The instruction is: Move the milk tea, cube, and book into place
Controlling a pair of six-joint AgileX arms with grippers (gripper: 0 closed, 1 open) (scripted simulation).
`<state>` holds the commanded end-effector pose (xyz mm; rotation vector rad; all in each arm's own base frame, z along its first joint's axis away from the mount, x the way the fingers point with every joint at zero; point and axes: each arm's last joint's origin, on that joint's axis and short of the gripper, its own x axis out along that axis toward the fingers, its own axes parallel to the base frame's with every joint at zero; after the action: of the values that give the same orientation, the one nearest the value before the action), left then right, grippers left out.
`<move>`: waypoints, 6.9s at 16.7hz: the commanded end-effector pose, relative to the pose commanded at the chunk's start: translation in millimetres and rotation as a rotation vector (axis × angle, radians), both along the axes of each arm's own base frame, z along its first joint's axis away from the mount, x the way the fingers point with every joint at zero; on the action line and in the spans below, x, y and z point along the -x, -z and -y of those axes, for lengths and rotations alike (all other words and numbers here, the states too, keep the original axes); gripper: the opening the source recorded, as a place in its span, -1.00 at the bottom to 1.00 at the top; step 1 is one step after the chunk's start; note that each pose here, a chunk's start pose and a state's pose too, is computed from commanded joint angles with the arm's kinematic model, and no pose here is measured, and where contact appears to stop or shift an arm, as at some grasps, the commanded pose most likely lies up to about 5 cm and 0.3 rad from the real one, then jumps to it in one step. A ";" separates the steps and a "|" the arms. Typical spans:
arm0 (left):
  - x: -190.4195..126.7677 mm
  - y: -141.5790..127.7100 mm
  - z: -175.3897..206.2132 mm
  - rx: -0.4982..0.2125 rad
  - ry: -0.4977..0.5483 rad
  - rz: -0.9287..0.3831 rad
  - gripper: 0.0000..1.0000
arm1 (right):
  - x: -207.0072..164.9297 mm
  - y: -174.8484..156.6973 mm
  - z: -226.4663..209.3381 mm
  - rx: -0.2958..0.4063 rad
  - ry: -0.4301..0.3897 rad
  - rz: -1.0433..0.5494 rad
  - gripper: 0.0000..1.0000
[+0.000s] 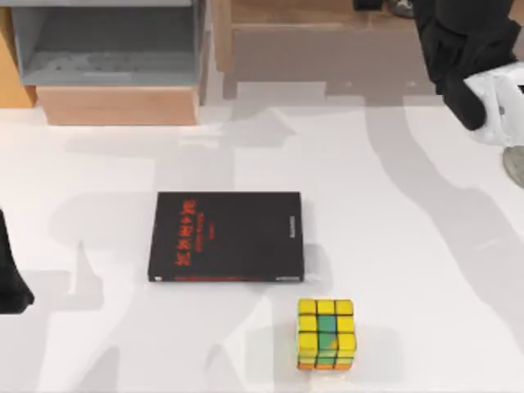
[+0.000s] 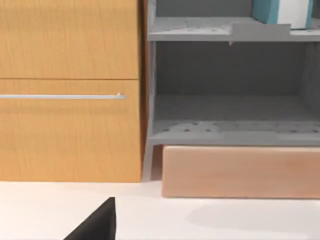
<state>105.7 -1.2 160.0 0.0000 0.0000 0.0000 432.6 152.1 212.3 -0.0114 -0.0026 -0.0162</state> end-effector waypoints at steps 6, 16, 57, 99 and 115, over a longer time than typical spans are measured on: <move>0.0 0.0 0.0 0.000 0.000 0.000 1.00 | -37.2 0.5 2.7 0.000 0.000 -0.001 1.00; 0.0 0.0 0.0 0.000 0.000 0.000 1.00 | -37.3 0.6 2.7 0.000 0.000 -0.001 -0.06; 0.0 0.0 0.0 0.000 0.000 0.000 1.00 | 101.2 70.9 60.0 -0.014 -0.255 0.022 -1.00; 0.0 0.0 0.0 0.000 0.000 0.000 1.00 | 98.4 132.1 195.8 -0.002 -0.002 0.001 1.00; 0.0 0.0 0.0 0.000 0.000 0.000 1.00 | 127.6 133.3 193.9 -0.003 -0.007 -0.004 1.00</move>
<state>105.7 -1.2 160.0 0.0000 0.0000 0.0000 305.0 -41.8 79.1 -0.0089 0.0013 -0.0091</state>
